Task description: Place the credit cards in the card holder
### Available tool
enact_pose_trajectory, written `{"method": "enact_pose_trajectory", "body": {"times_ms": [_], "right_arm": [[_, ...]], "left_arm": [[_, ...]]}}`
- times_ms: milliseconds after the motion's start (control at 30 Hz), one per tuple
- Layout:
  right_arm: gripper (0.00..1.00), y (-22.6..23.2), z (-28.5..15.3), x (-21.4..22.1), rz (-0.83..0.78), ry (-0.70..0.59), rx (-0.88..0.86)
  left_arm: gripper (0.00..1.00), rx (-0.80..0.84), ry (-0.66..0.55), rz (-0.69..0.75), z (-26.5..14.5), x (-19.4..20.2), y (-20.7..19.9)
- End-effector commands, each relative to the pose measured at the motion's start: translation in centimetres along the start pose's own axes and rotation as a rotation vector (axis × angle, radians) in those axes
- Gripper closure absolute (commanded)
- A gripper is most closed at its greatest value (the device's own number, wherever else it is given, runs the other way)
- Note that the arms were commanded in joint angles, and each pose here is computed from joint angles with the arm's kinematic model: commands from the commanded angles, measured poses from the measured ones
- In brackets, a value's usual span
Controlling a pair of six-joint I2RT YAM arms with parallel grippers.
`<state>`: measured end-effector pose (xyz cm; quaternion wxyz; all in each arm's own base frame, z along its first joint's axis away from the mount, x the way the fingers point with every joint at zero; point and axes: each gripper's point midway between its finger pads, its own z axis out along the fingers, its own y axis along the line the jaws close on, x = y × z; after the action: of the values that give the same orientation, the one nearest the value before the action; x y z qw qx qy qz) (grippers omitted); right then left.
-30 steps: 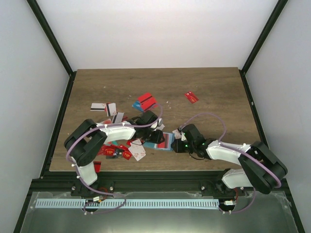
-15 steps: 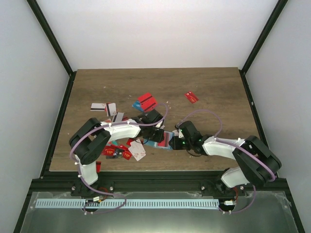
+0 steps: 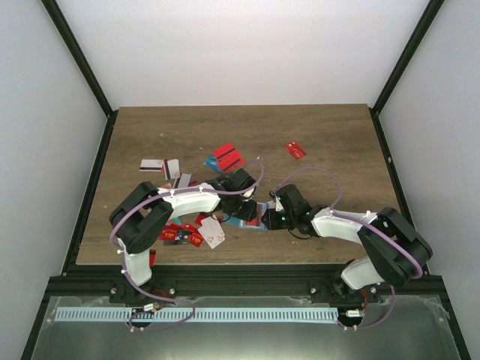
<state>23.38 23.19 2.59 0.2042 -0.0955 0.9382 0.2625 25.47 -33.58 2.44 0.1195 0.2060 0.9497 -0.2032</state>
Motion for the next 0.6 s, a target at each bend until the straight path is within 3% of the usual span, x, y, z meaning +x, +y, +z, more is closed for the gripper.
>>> {"method": "enact_pose_trajectory", "body": {"times_ms": [0,300,567], "right_arm": [[0.72,1.3,-0.2,-2.1,-0.05,-0.045,-0.036],[0.71,0.9,-1.1,-2.2,-0.042,-0.057,-0.034],[0.7,0.8,-2.8,-2.8,-0.025,-0.087,-0.054]], "left_arm": [[0.57,0.216,0.021,0.083,-0.1,0.6,-5.2],[0.45,0.199,-0.014,0.079,-0.7,0.1,-5.0],[0.34,0.07,-0.062,0.039,-2.0,-0.6,-2.9]]}}
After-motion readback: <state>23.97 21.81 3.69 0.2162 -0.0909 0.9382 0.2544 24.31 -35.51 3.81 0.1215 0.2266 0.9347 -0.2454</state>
